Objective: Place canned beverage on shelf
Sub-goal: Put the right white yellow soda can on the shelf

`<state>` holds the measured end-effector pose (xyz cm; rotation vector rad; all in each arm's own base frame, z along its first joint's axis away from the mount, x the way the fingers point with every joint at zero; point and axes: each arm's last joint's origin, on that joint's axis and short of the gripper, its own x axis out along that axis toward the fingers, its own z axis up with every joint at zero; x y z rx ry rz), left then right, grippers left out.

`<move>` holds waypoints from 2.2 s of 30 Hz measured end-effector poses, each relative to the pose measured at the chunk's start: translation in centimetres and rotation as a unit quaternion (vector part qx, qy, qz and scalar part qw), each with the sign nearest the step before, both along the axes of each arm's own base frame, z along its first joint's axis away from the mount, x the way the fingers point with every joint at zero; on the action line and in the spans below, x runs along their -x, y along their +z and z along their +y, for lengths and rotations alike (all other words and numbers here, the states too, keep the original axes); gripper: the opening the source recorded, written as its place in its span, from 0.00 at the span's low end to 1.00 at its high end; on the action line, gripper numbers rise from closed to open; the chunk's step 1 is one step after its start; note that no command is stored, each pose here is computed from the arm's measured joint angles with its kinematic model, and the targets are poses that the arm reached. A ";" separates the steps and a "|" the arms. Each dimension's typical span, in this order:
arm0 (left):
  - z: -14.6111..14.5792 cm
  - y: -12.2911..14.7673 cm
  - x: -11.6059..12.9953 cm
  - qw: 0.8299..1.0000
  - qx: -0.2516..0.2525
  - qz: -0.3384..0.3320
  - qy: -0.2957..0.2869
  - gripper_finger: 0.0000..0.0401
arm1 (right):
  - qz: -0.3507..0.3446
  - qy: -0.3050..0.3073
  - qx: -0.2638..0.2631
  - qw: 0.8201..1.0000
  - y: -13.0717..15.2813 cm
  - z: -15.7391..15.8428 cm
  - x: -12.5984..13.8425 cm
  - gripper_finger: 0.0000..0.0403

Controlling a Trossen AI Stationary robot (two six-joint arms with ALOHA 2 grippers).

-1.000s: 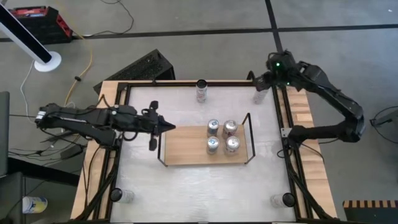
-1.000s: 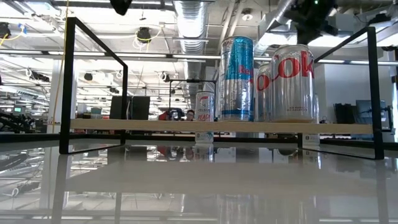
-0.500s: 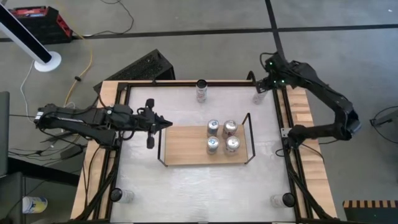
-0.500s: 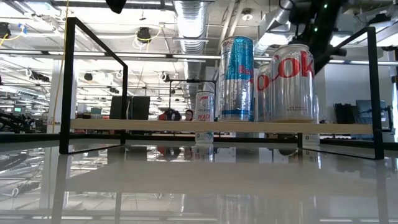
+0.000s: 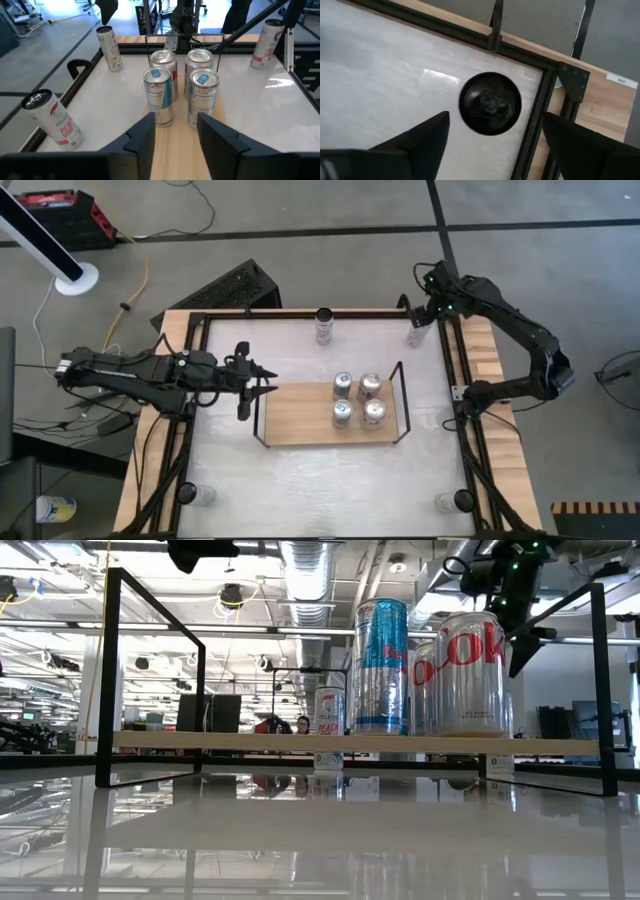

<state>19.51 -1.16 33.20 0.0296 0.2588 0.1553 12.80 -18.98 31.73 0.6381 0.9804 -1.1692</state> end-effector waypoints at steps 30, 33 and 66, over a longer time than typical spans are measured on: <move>0.0 -0.5 -0.4 1.000 0.013 0.013 0.004 0.53 | -0.019 -0.016 0.019 1.000 -3.9 -1.1 0.0 0.93; 0.0 -0.5 -0.4 1.000 0.019 0.013 0.006 0.53 | -0.019 -0.029 0.018 0.999 -3.9 -1.0 0.0 0.93; -0.1 -1.1 -1.2 0.999 0.017 0.032 0.006 0.53 | -0.054 0.000 0.041 0.998 -1.0 0.1 -2.1 0.67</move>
